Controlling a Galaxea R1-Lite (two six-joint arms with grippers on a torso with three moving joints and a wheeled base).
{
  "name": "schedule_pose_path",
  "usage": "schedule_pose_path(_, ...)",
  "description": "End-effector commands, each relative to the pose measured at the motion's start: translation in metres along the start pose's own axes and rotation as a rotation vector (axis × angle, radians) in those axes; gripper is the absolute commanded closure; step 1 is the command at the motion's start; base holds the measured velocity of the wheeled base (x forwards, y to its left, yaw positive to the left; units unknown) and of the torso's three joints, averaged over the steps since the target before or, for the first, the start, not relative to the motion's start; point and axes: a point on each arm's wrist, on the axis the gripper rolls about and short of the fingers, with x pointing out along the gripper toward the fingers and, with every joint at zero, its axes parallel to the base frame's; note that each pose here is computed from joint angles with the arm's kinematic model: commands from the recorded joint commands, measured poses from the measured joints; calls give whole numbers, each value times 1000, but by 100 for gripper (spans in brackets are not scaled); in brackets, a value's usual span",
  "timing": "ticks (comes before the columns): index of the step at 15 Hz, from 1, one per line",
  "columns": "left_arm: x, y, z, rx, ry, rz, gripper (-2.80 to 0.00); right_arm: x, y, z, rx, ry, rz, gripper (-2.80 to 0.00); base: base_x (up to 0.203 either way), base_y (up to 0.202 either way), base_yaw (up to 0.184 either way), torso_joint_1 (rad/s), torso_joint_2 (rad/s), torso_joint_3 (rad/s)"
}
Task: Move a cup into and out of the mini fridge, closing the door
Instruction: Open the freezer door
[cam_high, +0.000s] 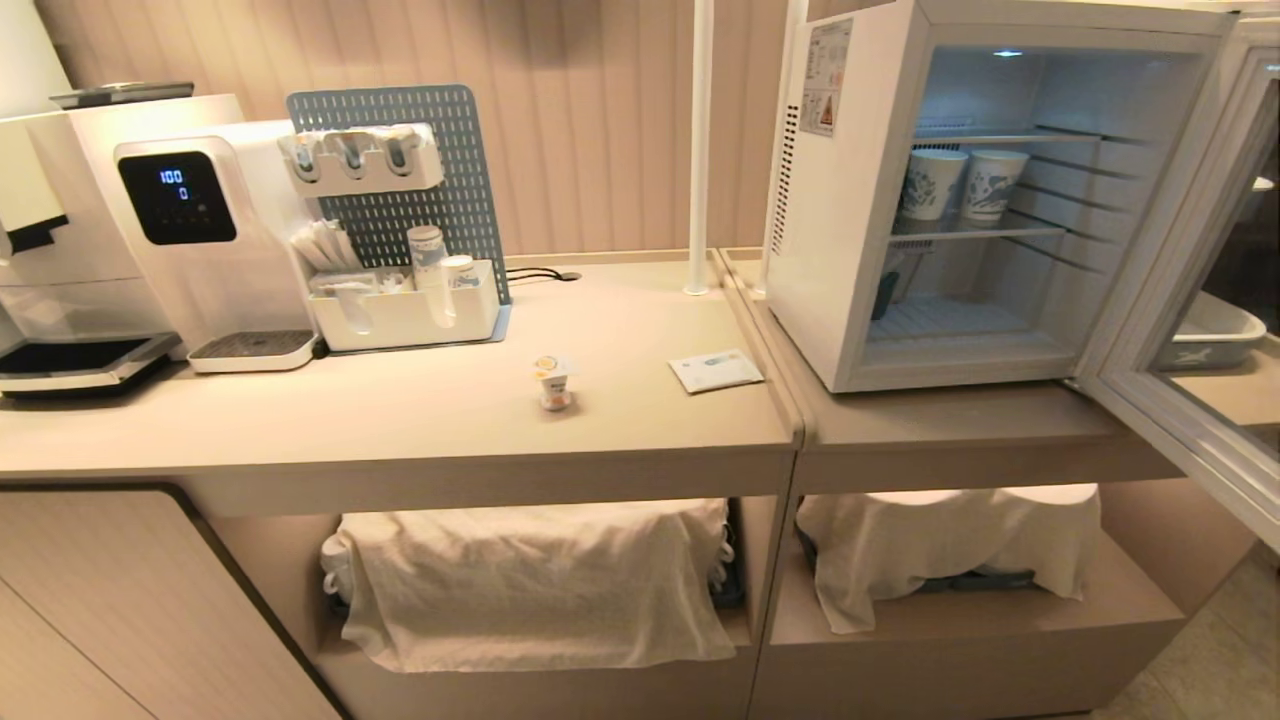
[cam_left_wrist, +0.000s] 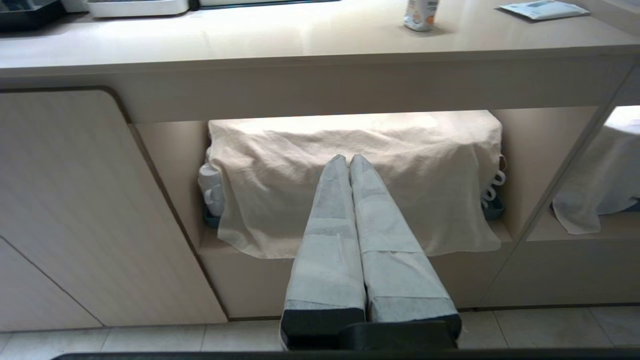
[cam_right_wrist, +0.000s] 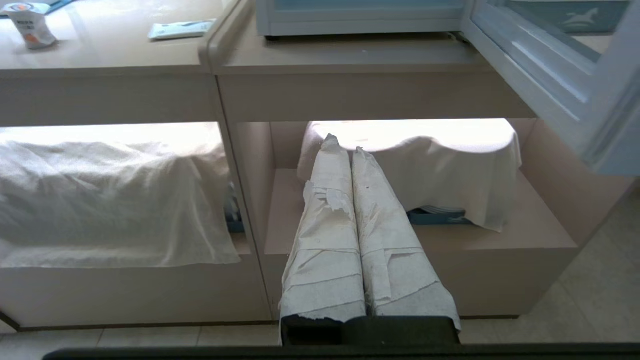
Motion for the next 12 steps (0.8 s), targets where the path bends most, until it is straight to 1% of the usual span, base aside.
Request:
schedule_pose_path(1, 0, 0, 0, 0, 0, -1, 0, 1, 0, -3, -1, 7, 1, 0, 0, -191, -1, 2, 7, 12)
schedule_pose_path(10, 0, 0, -1, -1, 3, -4, 0, 1, 0, -3, 2, 7, 0, 0, 0, -191, 0, 3, 3, 2)
schedule_pose_path(11, 0, 0, -1, 0, 3, -2, 0, 1, 0, -3, 1, 7, 0, 0, 0, -118, -4, 2, 1, 6)
schedule_pose_path(12, 0, 0, -1, -1, 5, 3, 0, 1, 0, -3, 1, 7, 2, 0, 0, 0, 0, 0, 0, 0)
